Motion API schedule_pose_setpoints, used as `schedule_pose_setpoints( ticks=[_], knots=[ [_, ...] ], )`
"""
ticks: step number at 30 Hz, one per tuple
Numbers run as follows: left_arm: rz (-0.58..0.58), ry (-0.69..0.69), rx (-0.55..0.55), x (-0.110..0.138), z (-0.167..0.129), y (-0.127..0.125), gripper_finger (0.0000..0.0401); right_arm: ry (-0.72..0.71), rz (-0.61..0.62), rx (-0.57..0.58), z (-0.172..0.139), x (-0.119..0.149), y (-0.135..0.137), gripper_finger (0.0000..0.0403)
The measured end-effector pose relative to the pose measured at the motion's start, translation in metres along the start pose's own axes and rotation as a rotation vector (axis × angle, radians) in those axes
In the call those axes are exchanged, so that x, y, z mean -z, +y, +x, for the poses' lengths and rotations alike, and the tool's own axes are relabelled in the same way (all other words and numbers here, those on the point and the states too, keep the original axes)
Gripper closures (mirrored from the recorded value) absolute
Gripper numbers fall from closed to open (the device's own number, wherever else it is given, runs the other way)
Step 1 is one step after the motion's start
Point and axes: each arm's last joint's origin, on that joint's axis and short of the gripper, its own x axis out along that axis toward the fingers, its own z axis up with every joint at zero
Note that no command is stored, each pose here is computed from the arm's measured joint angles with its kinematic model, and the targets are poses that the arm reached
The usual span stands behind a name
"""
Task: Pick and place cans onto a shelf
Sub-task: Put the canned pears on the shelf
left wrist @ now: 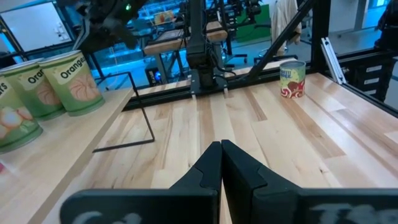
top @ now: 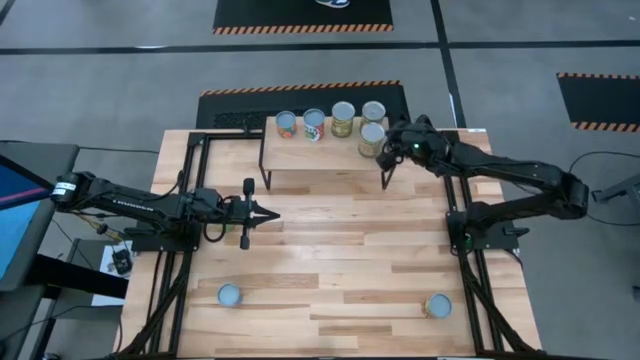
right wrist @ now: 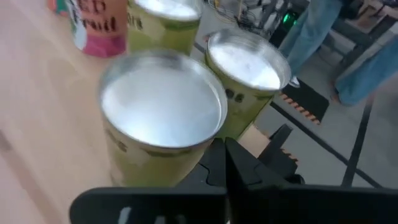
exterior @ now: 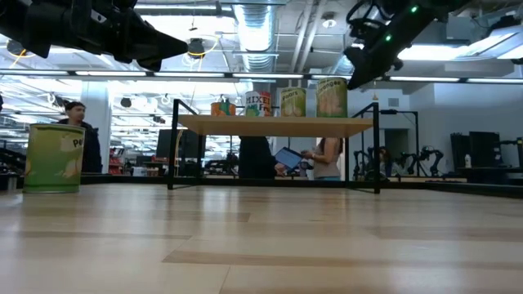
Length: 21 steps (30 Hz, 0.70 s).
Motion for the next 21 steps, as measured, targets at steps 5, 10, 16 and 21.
schedule_pose_setpoints(
  ticks=[5,10,16,21],
  knots=[
    [0.0,0.007,0.001,0.001,0.0,0.0,0.0401,-0.02,-0.011,-0.041,-0.026,0.0,0.0,0.0395],
    [0.0,0.011,0.002,0.001,0.0,0.0,0.0401,-0.065,-0.047,-0.105,-0.045,0.018,0.019,0.0398],
    [-0.008,0.008,0.015,0.001,0.0,-0.001,0.0401,-0.212,-0.056,-0.288,-0.053,0.059,0.057,0.0398],
    [-0.011,-0.001,0.067,0.001,0.0,-0.002,0.0401,-0.327,-0.036,-0.447,-0.067,0.089,0.082,0.0396]
  ],
)
